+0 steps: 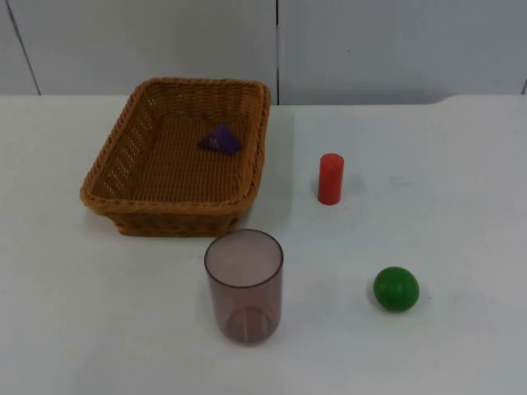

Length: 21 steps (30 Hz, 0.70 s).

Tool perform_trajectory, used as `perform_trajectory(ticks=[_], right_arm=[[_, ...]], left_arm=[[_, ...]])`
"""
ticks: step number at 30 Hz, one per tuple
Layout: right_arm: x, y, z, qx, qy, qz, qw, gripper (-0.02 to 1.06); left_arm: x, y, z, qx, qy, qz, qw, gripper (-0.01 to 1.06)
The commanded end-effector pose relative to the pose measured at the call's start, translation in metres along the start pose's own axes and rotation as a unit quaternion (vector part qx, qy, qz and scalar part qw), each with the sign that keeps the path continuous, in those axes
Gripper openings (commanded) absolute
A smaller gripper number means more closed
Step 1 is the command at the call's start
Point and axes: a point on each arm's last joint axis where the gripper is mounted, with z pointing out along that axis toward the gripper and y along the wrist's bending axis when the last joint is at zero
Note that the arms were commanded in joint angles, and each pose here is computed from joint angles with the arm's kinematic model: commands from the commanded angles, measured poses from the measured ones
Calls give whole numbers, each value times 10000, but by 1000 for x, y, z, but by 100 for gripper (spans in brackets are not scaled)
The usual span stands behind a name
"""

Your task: Pick up the basket with the left hand and place the triangular block into the basket with the right hand.

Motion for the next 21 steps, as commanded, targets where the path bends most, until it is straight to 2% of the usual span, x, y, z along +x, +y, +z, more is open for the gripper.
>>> perform_trajectory(ticks=[1, 4, 7, 8, 13, 14, 18, 19, 21], right_arm=[[0, 0, 0, 4, -43, -23, 10000, 105], [0, 1, 0, 96, -39, 51, 9999, 105], [0, 2, -1, 510, -26, 265, 9983, 105], [0, 2, -1, 510, -26, 265, 9983, 105], [0, 3, -1, 1369, 1, 708, 9881, 105], [0, 3, -1, 1369, 1, 708, 9881, 105], [0, 5, -1, 2054, 20, 1081, 9727, 105], [0, 5, -1, 2054, 20, 1081, 9727, 105], [0, 6, -1, 2396, 30, 1257, 9627, 105]], left_arm=[[0, -1, 1, 68, -55, -59, 9999, 105], [0, -1, 1, 68, -55, -59, 9999, 105], [0, -1, 1, 68, -55, -59, 9999, 105], [0, -1, 1, 68, -55, -59, 9999, 105], [0, -1, 1, 68, -55, -59, 9999, 105], [0, -1, 1, 68, -55, -59, 9999, 105], [0, -1, 1, 68, -55, -59, 9999, 105], [0, -1, 1, 68, -55, -59, 9999, 105], [0, -1, 1, 68, -55, -59, 9999, 105]])
